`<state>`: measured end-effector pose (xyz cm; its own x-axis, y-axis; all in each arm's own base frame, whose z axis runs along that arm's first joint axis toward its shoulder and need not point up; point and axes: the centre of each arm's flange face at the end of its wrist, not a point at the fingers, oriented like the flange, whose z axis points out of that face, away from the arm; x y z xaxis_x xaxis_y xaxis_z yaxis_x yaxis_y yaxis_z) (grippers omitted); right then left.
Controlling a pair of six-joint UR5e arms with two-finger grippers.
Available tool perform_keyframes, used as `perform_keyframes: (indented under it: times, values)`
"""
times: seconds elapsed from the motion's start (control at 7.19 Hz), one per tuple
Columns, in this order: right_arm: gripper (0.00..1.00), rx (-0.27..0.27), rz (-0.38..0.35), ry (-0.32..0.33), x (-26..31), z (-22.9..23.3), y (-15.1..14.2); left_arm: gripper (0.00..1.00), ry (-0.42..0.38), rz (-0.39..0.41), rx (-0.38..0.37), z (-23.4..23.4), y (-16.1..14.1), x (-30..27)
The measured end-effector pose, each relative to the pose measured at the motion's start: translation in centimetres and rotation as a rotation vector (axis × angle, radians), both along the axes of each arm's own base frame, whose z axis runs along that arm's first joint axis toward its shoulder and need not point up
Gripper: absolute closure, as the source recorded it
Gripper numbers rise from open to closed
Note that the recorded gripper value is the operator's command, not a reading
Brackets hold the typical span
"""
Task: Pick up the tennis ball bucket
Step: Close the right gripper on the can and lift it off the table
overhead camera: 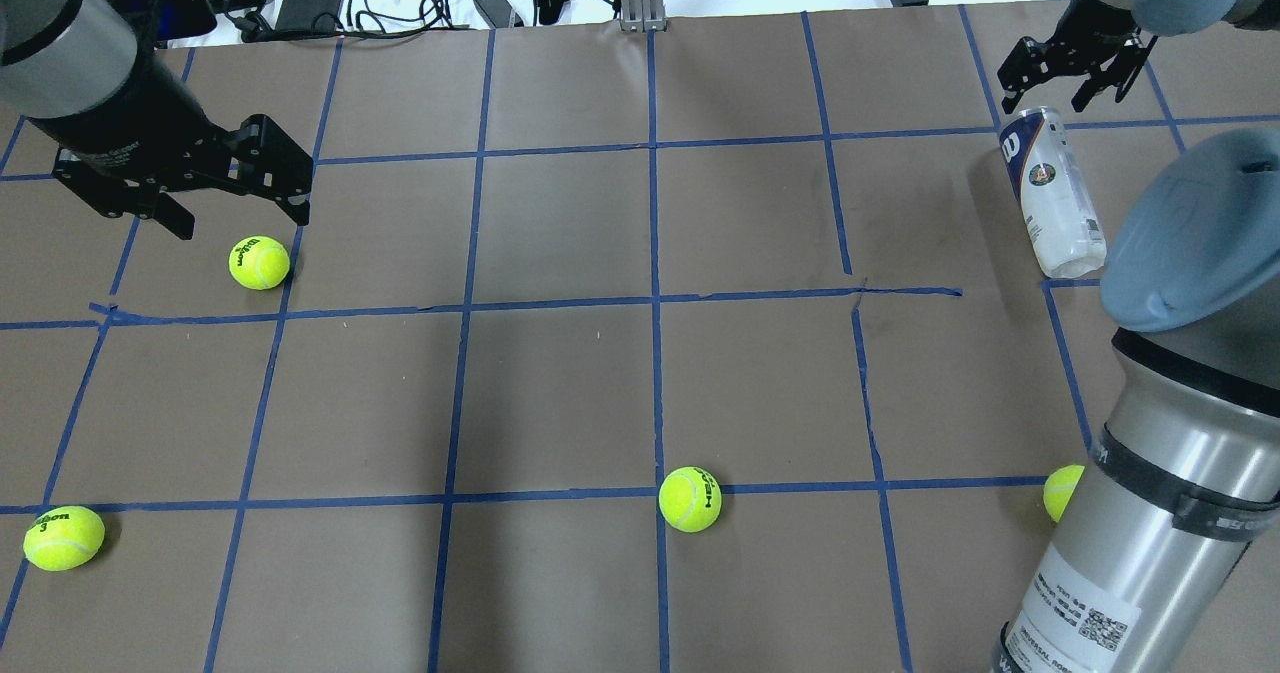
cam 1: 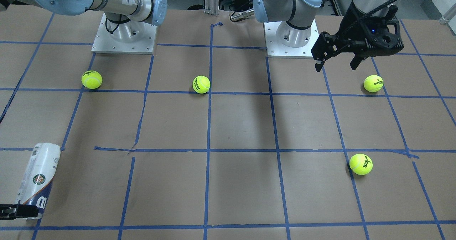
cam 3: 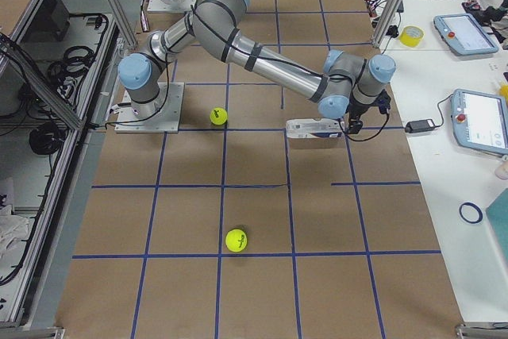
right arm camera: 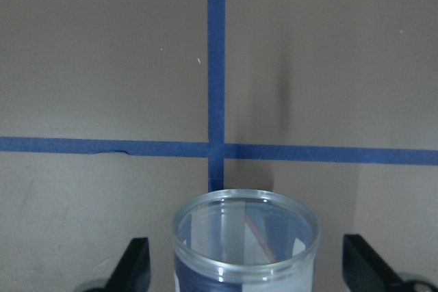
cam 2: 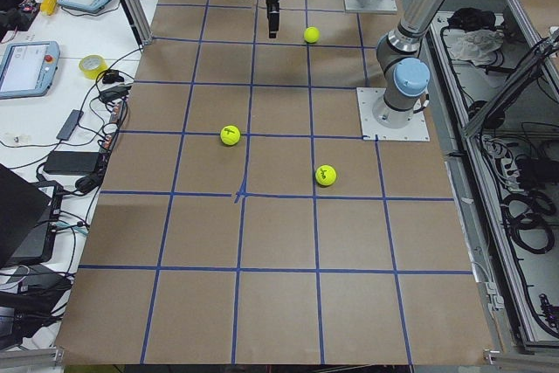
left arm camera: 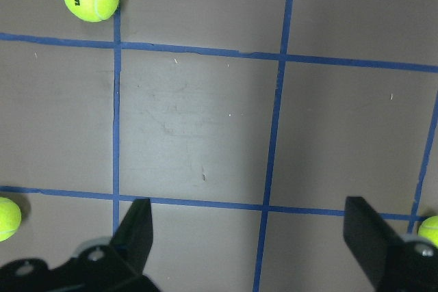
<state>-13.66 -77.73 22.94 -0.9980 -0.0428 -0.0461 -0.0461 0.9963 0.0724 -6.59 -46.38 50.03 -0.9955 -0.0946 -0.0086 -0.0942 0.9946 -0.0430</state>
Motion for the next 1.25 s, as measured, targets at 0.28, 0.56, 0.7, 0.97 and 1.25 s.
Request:
perform_keyframes:
  times: [0.28,0.56,0.7,0.97,1.25]
  values:
    - [0.01,0.002,0.009,-0.002,0.1,-1.3,0.1,0.0,-0.003,0.001,-0.001,0.0,0.0,0.1]
    - [0.09,0.009,0.006,-0.005,0.1,-2.4,0.1,0.0,-0.003,0.004,-0.001,0.1,0.1,0.2]
    - [0.09,0.007,-0.004,-0.007,0.1,-2.4,0.1,0.0,-0.003,0.005,-0.001,0.1,0.1,0.2]
    - [0.46,0.008,-0.028,-0.003,0.1,-2.4,0.1,0.0,-0.003,0.006,-0.001,0.1,0.1,0.3]
    - [0.51,0.006,-0.049,-0.003,0.1,-1.9,0.1,0.0,-0.004,0.006,-0.002,0.2,0.1,0.3]
